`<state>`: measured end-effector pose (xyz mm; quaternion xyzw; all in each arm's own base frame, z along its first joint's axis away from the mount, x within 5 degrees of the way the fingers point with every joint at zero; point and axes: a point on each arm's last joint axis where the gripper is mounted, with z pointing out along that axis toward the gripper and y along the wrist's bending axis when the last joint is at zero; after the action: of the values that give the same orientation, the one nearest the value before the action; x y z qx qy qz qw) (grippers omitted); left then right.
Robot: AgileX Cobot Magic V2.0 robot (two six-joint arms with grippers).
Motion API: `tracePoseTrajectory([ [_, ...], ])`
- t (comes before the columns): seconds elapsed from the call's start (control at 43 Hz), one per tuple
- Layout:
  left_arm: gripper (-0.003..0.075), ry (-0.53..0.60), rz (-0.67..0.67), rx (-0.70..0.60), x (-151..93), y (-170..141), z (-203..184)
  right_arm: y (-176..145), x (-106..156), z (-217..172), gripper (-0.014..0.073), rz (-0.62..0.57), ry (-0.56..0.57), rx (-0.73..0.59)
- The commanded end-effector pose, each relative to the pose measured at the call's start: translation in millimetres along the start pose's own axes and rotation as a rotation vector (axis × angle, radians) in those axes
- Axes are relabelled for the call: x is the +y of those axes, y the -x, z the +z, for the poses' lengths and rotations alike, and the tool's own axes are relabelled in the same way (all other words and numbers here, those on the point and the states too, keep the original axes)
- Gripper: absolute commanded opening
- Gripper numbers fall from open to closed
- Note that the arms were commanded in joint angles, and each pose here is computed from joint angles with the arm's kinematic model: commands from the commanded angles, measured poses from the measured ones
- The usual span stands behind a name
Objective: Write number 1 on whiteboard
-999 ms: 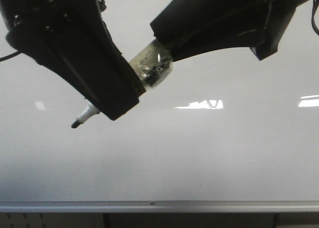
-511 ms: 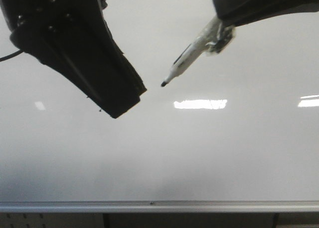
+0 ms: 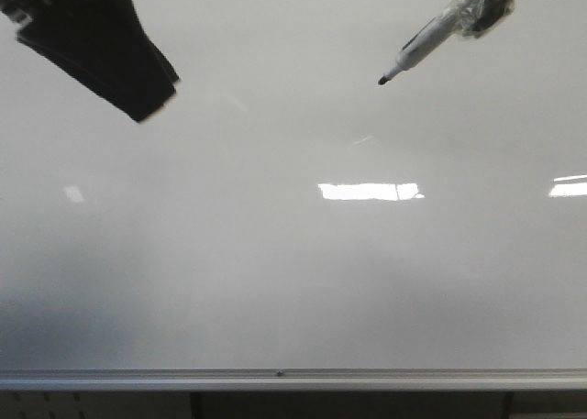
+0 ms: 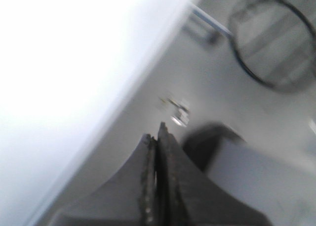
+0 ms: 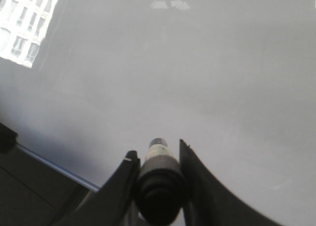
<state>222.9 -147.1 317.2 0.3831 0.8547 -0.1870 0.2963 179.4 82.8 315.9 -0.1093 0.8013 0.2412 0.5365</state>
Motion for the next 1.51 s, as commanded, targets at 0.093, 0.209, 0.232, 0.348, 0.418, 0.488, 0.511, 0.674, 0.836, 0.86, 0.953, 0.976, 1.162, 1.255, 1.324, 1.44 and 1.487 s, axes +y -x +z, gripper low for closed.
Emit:
tracePoseTrajectory([
  [0.093,-0.002,0.267,-0.134,-0.406,3.9,-22.7,-57.6,17.8,-0.9,2.7,-0.006,-0.007,-0.027,-0.062],
  [0.209,-0.002,0.378,-0.16,-0.529,2.4,-56.8,-75.5,20.9,-1.6,11.2,-0.006,-0.021,-0.025,-0.044],
  [0.232,-0.002,0.396,-0.167,-0.541,2.4,-64.0,-76.1,21.8,-1.5,12.7,-0.006,-0.023,-0.023,-0.041],
  [0.348,-0.002,0.484,-0.19,-0.618,-1.5,-95.1,-87.4,23.9,-3.3,24.9,-0.006,-0.025,-0.024,-0.015],
  [0.418,-0.002,0.515,-0.194,-0.652,-6.1,-108.2,-93.1,25.6,-4.8,34.1,-0.006,-0.031,-0.027,0.002],
  [0.488,-0.002,0.527,-0.193,-0.67,-10.1,-116.9,-95.5,30.7,-5.8,44.3,-0.006,-0.038,-0.026,0.011],
  [0.511,-0.002,0.528,-0.191,-0.677,-11.6,-118.9,-96.3,33.5,-5.8,47.1,-0.006,-0.043,-0.026,0.009],
  [0.674,-0.002,0.531,-0.186,-0.69,-13.9,-121.5,-98.3,46.0,1.4,71.6,-0.006,-0.115,-0.028,-0.009],
  [0.836,-0.002,0.531,-0.186,-0.69,-13.9,-121.5,-98.3,51.6,14.3,94.3,-0.006,-0.167,-0.04,-0.038],
  [0.86,-0.002,0.531,-0.186,-0.69,-13.9,-121.5,-98.3,52.1,15.0,97.1,-0.006,-0.168,-0.04,-0.037],
  [0.953,-0.002,0.531,-0.186,-0.69,-13.9,-121.5,-98.3,54.3,16.7,107.9,-0.006,-0.17,-0.041,-0.036],
  [0.976,-0.002,0.531,-0.186,-0.69,-13.9,-121.5,-98.3,54.9,16.4,110.0,-0.006,-0.17,-0.043,-0.036],
  [1.162,-0.002,0.53,-0.187,-0.687,-13.8,-122.3,-97.3,59.2,12.4,118.4,-0.006,-0.177,-0.087,-0.062],
  [1.255,-0.002,0.53,-0.188,-0.685,-13.7,-122.6,-96.9,60.1,10.5,118.9,-0.006,-0.187,-0.107,-0.074],
  [1.324,-0.002,0.53,-0.188,-0.685,-13.7,-122.6,-96.9,61.1,9.1,119.0,-0.006,-0.194,-0.124,-0.085],
  [1.44,-0.002,0.53,-0.188,-0.685,-13.7,-122.6,-96.9,62.3,7.8,118.7,-0.006,-0.196,-0.14,-0.097],
  [1.487,-0.002,0.53,-0.188,-0.685,-13.7,-122.6,-96.9,62.4,7.5,118.8,-0.006,-0.197,-0.143,-0.098],
])
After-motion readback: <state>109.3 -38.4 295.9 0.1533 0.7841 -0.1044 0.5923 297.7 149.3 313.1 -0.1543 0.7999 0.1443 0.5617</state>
